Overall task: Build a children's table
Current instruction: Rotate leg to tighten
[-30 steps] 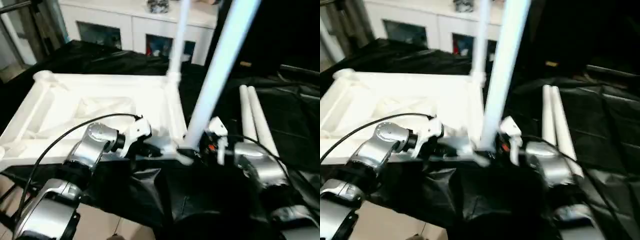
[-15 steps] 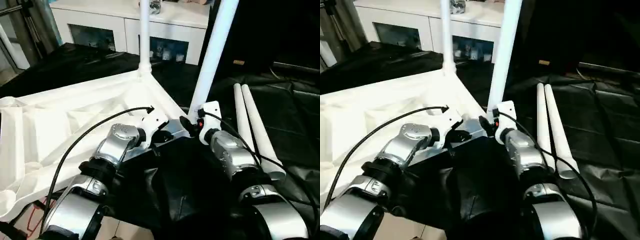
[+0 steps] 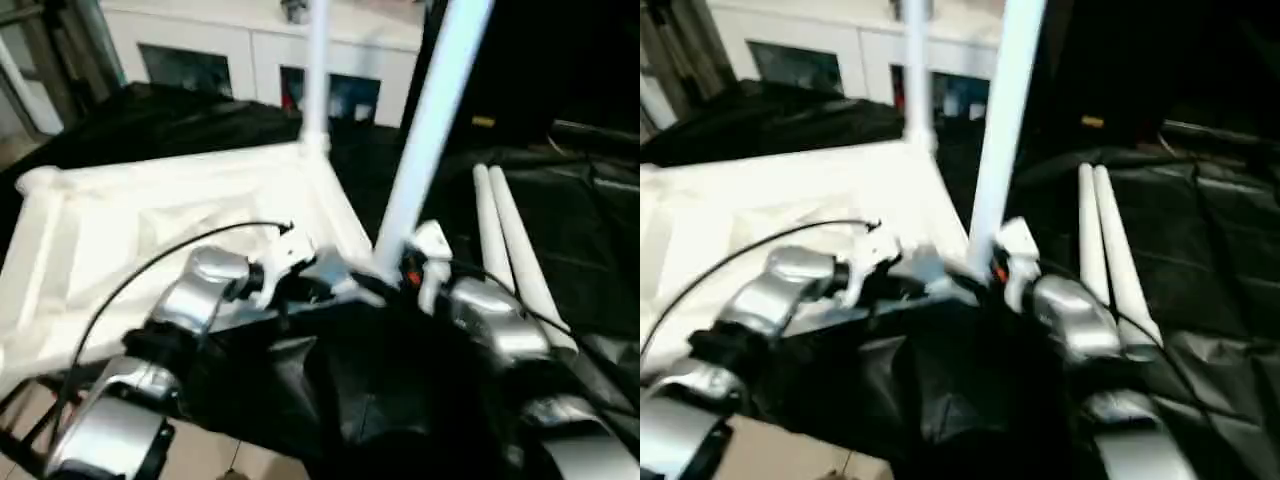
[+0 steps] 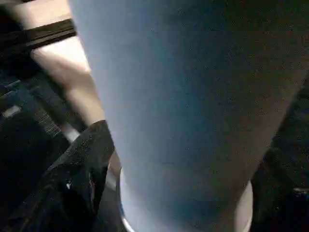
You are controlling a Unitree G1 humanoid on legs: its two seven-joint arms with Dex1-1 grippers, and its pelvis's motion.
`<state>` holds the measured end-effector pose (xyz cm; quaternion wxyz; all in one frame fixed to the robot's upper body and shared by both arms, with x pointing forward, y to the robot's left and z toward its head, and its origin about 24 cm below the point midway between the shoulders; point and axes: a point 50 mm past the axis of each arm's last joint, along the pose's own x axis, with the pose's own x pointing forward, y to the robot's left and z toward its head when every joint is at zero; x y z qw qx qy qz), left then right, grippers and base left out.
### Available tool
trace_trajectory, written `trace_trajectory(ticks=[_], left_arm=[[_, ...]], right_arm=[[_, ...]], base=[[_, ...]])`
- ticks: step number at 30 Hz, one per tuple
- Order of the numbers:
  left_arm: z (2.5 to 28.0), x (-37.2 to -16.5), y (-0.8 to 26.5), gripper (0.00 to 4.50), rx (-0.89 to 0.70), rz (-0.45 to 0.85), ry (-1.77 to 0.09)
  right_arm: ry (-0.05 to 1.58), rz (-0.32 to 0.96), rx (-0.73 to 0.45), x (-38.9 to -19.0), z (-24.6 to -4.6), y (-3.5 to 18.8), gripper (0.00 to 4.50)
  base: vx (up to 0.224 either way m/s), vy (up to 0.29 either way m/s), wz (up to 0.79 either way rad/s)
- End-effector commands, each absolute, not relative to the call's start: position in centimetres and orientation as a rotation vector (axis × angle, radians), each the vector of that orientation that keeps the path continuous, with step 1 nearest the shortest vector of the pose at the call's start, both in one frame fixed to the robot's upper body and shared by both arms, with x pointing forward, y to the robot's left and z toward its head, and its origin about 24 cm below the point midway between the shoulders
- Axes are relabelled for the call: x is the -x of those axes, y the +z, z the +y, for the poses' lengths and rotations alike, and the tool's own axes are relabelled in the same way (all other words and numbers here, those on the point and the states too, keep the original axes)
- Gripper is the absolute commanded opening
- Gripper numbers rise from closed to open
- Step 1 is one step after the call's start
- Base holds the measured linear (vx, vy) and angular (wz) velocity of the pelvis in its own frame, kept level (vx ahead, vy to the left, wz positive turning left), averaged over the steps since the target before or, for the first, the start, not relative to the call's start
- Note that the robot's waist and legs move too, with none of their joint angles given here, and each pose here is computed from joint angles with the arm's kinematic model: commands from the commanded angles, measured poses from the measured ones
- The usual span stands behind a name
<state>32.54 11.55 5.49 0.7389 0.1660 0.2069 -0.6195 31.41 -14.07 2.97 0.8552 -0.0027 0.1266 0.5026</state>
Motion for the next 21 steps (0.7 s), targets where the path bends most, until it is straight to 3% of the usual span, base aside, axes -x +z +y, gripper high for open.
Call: trace_trajectory(ticks=[1,6,9,15,18,21], left_arm=[[10.4,-32.5,6.2,0.00,-0.387,0.401,-1.423],[11.4,-32.8,6.1,0.00,-0.402,0.425,-1.424],[11.4,-32.8,6.2,0.00,-0.402,0.424,-1.426],[11.2,-32.8,6.2,0.00,-0.399,0.415,-1.431],[11.0,-33.0,6.3,0.00,-0.386,0.402,-1.397],[10.2,-33.7,6.3,0.00,-0.367,0.390,-1.284]], right_arm=[[1.233,0.302,-0.010,-30.3,-12.6,2.9,3.71],[1.366,0.377,0.001,-28.9,-13.1,2.7,3.29],[1.380,0.384,0.001,-28.8,-13.0,2.7,2.97],[1.350,0.380,-0.002,-29.0,-12.5,2.7,2.76],[1.231,0.387,0.003,-29.8,-12.3,2.3,2.74],[0.900,0.410,0.031,-32.0,-12.3,1.3,2.73]], base=[[0.000,0.000,0.00],[0.000,0.000,0.00],[0.000,0.000,0.00],[0.000,0.000,0.00],[0.000,0.000,0.00],[0.000,0.000,0.00]])
